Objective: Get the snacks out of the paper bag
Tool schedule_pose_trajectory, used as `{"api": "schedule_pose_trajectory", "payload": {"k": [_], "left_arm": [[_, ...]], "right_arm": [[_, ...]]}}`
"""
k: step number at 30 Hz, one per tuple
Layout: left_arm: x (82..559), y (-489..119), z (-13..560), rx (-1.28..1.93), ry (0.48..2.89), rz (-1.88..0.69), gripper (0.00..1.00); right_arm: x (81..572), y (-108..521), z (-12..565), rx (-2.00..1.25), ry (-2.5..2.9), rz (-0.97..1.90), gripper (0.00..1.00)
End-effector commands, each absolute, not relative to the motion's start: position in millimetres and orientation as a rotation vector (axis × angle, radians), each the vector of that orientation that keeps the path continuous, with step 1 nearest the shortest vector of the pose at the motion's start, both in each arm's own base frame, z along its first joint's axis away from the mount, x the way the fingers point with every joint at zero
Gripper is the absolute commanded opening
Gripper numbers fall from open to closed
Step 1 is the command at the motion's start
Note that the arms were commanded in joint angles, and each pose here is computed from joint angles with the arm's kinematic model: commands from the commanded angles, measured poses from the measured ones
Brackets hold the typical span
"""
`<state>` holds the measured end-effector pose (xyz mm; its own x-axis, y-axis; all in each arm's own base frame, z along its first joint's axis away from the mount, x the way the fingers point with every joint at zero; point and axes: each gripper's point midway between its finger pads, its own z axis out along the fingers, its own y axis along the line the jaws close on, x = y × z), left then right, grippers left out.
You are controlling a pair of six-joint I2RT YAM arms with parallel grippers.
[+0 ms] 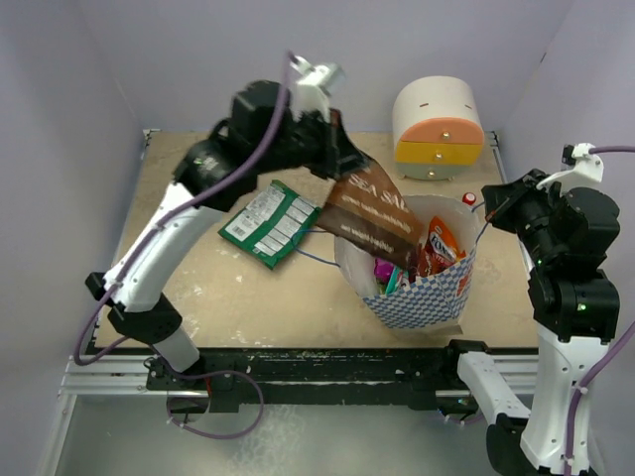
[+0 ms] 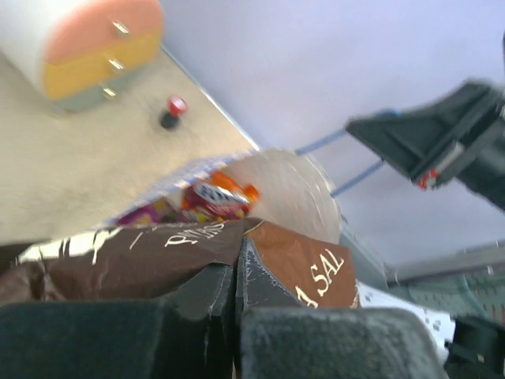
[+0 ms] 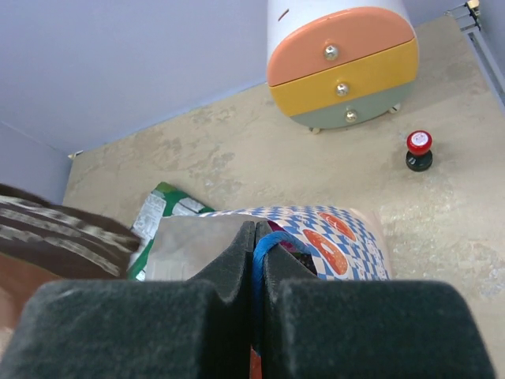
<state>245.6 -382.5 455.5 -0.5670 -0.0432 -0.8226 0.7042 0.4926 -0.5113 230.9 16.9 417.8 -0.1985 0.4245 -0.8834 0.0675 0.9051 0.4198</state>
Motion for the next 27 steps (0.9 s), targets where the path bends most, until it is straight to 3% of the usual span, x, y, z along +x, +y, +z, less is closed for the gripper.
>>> {"api": "schedule_pose_trajectory", "payload": {"k": [1, 5, 9, 18, 27], "left_arm": [[259.7, -310.5, 536.2, 0.389, 1.714, -1.125, 0.0], [295.5, -264.3, 526.2, 0.131, 1.828, -1.077, 0.0], [333.4, -234.0, 490.4, -0.098, 1.974, -1.207, 0.0], [422.0, -180.9, 428.2, -0.345, 2.021, -1.188, 0.0], [492.5, -192.9, 347.4, -0.393, 2.162, -1.249, 0.0]], "right_arm": [[236.6, 10.0, 464.4, 0.364, 1.569, 0.327, 0.0], [237.4, 10.2, 467.0, 0.348, 1.562, 0.321, 0.0], [240.2, 13.3, 472.9, 0.31, 1.557, 0.324, 0.0], [249.6, 14.9, 470.8, 0.275, 1.569, 0.317, 0.0], [257.1, 14.6, 466.1, 0.26, 1.59, 0.307, 0.0]]}}
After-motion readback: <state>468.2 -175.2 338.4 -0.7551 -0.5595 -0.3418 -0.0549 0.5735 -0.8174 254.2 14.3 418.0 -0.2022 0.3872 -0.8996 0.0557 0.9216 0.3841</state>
